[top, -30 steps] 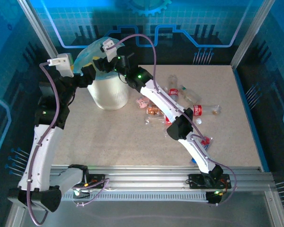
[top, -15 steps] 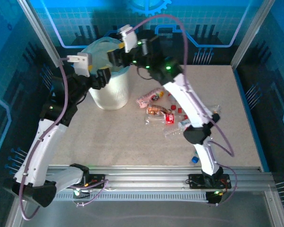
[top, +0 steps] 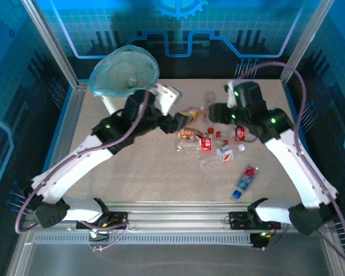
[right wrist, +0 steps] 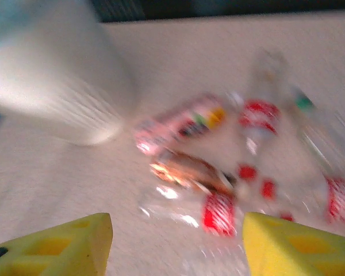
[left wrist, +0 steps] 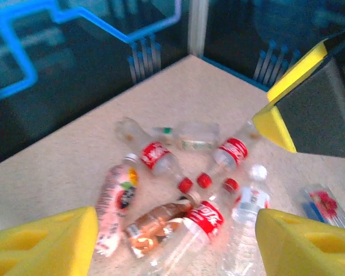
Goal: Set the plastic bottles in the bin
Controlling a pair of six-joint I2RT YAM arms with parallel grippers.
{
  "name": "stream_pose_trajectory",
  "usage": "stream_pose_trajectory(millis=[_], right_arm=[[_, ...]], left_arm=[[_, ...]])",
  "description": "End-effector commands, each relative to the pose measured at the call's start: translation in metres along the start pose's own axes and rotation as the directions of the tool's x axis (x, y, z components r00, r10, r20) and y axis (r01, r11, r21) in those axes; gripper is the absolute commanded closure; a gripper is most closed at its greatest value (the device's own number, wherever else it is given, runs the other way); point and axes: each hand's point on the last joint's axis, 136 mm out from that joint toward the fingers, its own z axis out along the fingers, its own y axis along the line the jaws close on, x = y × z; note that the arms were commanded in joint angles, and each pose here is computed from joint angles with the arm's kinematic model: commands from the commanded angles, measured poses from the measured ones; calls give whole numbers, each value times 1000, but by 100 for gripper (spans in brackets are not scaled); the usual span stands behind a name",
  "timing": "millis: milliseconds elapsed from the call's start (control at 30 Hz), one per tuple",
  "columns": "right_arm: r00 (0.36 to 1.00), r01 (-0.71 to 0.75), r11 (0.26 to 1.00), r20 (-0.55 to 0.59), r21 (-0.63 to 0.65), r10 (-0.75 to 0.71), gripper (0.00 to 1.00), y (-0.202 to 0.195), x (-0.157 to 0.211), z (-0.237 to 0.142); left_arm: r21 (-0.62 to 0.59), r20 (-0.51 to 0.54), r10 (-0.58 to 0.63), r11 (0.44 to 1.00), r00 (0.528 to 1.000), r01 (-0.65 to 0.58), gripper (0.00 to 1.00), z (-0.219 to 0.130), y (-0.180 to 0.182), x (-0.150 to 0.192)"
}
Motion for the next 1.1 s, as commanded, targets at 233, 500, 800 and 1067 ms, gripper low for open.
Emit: stream_pose_trajectory(millis=[233, 500, 800, 1067], right_arm=[[891, -424, 879, -72, 216, 448, 43, -132, 100, 15], [794, -576, 792, -93, 202, 601, 44, -167, 133, 66], [740, -638, 741, -99, 210, 665, 44, -192, 149, 108], [718, -658, 720, -104, 223, 688, 40, -202, 149, 126]], left_arm=[[223, -191, 103, 973, 976, -59, 25, 85, -93, 44], [328, -326, 137, 944, 935, -24, 25, 133, -154, 97], [340, -390, 111, 940, 914, 31, 25, 141, -172, 128], [324, -425, 100, 945, 900, 48, 25, 143, -169, 148]])
